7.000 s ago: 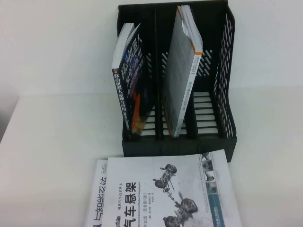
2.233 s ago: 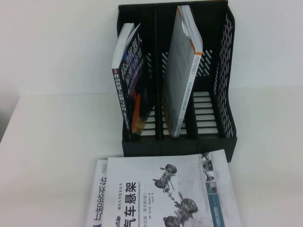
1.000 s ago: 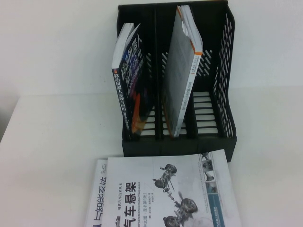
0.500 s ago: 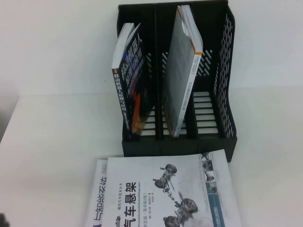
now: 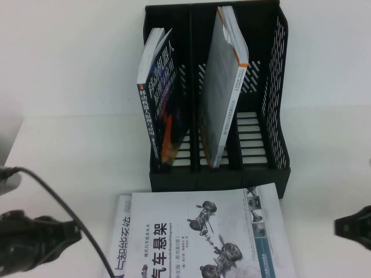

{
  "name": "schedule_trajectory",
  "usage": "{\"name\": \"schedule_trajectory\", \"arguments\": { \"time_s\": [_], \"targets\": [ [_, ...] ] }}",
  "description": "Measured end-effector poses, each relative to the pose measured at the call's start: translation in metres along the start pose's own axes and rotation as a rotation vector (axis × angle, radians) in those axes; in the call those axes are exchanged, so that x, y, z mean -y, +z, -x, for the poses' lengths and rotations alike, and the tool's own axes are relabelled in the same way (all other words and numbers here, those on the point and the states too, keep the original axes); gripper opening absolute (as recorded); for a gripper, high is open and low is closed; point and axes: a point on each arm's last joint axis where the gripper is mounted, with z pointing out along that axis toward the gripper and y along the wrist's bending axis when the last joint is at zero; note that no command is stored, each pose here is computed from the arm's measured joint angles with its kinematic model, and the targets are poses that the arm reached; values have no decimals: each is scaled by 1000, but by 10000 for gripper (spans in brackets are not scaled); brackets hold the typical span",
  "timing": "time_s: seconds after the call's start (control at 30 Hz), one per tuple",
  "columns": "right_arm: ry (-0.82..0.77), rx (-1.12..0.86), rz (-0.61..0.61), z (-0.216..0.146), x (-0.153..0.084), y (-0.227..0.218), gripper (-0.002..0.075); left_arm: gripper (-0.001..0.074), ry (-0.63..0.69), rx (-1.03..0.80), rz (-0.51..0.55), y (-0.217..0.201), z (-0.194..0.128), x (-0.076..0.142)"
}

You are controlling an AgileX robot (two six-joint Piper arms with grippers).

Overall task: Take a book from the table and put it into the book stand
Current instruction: Push book with right arm

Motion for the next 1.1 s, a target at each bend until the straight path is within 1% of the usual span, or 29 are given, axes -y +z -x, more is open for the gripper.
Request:
{"name": "schedule_trajectory", "arguments": {
  "time_s": [0.17,0.37,0.5,0.67,0.8,0.97,1.03,1.1],
  "targets": [
    [-24,-44,-27,-4,-8,37,-1,-2,-18,11,-69,12,10,4],
    [-12,-140,-56,-9,-6,72,-1,-2,-41,62,-66,13,16,4],
    [-25,-202,-40,-7,-11,90,-1,-2,-45,65,-67,13,17,4],
    [-77,-222,-10,-6,-28,103,0,-2,-45,57,-73,13,16,4],
    [-110,-190,8,-5,-47,108,0,-2,-52,54,-80,13,16,5],
    [-122,-171,24,0,-59,115,0,-2,-51,42,-90,13,15,6],
    [-122,-168,23,3,-59,118,0,-2,-24,49,-89,12,16,7],
    [-125,-171,22,4,-59,120,0,-2,44,72,-80,10,22,9]
  ]
}}
